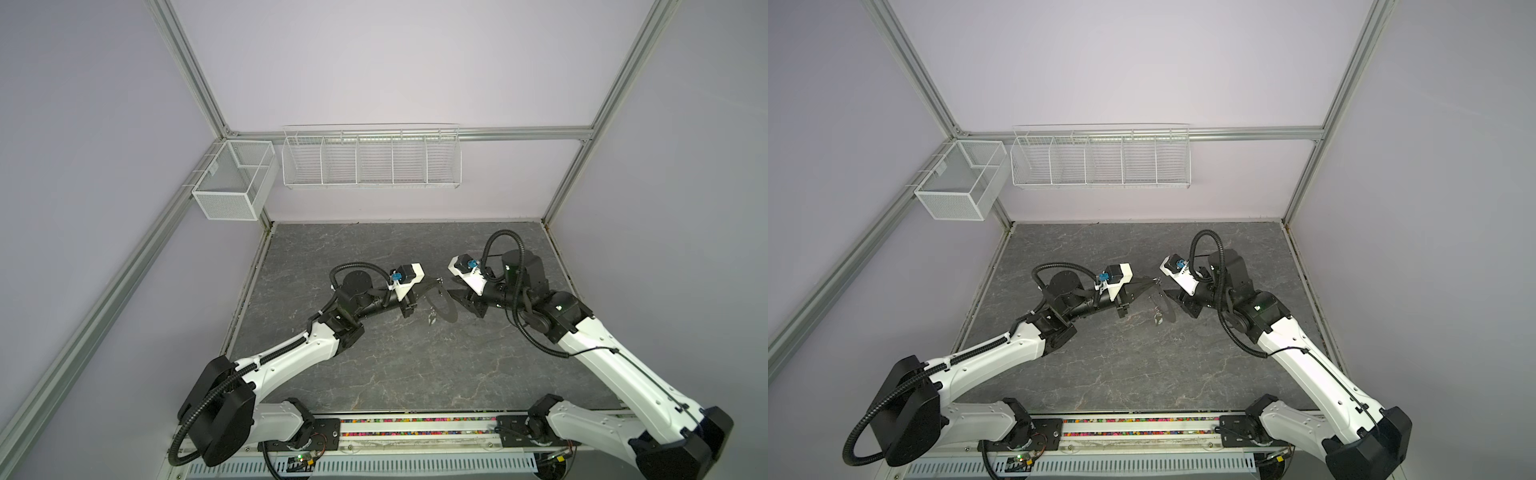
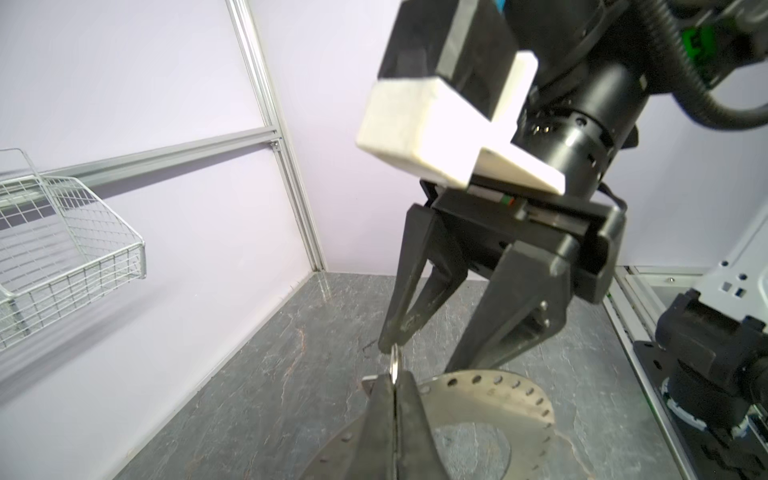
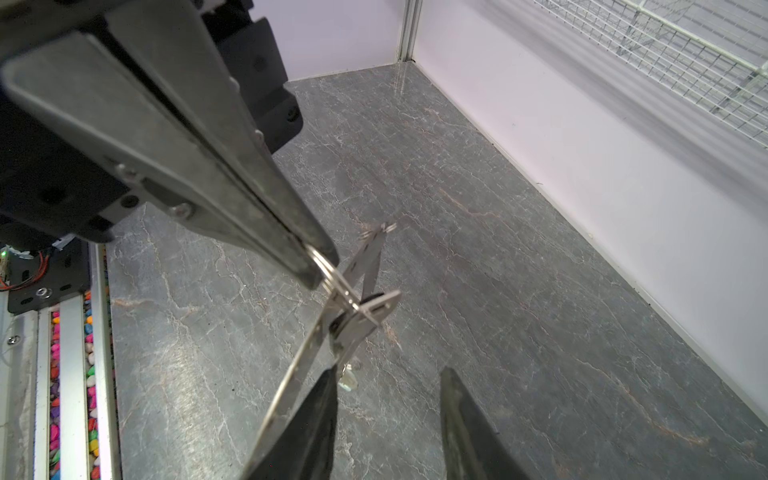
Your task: Put the keys on the keyring
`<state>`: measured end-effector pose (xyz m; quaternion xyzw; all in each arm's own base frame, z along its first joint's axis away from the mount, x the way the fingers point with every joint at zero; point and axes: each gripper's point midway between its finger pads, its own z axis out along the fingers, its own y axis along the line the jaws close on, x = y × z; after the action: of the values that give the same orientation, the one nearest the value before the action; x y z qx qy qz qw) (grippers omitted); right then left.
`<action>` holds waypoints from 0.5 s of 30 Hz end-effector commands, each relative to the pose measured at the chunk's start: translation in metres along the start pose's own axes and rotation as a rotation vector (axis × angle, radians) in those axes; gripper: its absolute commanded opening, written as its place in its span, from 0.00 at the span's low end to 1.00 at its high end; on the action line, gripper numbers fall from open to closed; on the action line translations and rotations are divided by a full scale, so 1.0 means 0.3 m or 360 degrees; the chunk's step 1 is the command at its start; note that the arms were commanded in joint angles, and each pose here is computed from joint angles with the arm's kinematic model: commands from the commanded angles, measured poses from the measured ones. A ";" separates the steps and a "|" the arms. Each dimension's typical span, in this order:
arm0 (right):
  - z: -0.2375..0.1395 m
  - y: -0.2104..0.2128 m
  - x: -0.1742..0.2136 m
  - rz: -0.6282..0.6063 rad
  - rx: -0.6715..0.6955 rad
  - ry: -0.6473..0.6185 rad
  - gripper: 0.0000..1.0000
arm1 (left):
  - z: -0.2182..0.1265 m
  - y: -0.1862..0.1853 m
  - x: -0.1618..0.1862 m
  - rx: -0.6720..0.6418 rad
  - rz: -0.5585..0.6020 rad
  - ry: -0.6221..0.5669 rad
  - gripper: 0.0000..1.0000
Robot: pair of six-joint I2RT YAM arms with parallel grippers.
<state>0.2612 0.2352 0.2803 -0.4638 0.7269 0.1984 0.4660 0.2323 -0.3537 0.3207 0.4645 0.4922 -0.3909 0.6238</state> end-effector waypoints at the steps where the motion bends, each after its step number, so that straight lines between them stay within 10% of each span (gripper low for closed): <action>1: 0.027 -0.002 0.008 0.0041 -0.0017 -0.0014 0.43 | 0.005 0.023 -0.080 -0.0024 -0.0039 -0.0179 0.00; 15: 0.050 0.038 -0.045 -0.0004 -0.0155 -0.0111 0.44 | 0.030 0.034 -0.064 -0.0024 -0.0085 -0.0179 0.00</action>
<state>0.2618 0.2514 0.2851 -0.4715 0.7072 0.2359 0.4710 0.2395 -0.3592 0.3263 0.4342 0.4880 -0.4201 0.6300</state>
